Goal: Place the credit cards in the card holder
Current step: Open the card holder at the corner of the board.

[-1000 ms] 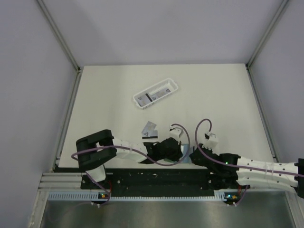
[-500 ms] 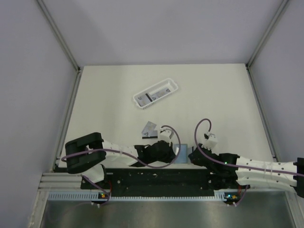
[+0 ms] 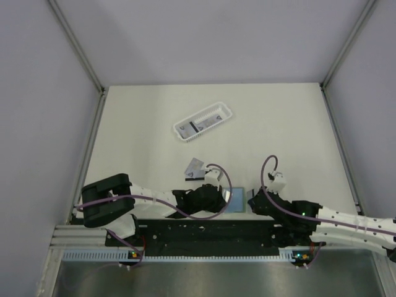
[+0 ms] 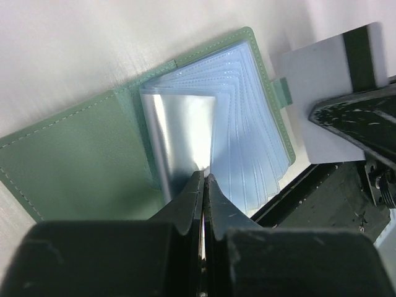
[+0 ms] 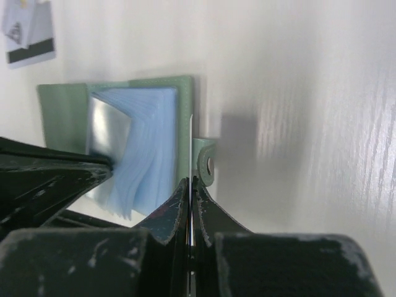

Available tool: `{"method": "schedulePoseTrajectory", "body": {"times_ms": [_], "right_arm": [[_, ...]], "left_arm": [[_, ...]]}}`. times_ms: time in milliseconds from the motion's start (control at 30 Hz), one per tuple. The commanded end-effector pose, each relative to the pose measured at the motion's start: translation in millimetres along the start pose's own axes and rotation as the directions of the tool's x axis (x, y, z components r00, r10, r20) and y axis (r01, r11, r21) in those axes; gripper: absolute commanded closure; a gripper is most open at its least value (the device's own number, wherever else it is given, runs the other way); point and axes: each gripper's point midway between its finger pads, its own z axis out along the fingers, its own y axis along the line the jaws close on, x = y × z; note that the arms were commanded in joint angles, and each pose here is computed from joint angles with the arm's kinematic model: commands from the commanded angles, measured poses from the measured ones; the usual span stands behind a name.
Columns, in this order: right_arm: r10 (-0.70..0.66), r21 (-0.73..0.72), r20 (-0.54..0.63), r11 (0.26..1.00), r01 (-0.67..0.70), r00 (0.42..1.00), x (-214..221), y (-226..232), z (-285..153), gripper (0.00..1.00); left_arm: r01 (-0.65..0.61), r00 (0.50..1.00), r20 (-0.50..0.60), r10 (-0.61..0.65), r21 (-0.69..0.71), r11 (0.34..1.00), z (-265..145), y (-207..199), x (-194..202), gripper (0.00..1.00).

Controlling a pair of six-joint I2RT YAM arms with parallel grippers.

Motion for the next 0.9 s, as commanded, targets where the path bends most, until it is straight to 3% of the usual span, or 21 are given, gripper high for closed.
{"method": "schedulePoseTrajectory", "body": {"times_ms": [0,133,300,467,867], "right_arm": [[-0.055,-0.128,0.088,0.99,0.066,0.995,-35.2,32.1,-25.2,1.0],[-0.092,-0.286,0.104,0.951,0.119,0.99,-45.8,65.8,-44.5,1.0],[-0.16,-0.424,-0.035,0.896,0.13,0.987,-13.6,97.9,-47.4,1.0],[-0.132,-0.449,-0.169,0.892,0.043,0.977,19.7,99.7,-37.7,1.0],[-0.031,-0.314,-0.248,0.948,-0.05,0.968,39.7,62.0,-24.6,1.0]], "left_arm": [[-0.041,0.996,-0.088,0.03,-0.125,0.991,-1.4,41.5,28.6,1.0],[-0.04,0.996,-0.085,0.03,-0.118,0.992,-1.1,38.9,26.8,1.0],[-0.045,0.995,-0.088,0.034,-0.117,0.992,-0.1,37.2,26.1,1.0],[-0.044,0.996,-0.088,0.034,-0.114,0.993,-0.1,35.4,25.0,1.0],[-0.031,0.996,-0.082,0.022,-0.111,0.993,-0.9,34.4,24.3,1.0]]}}
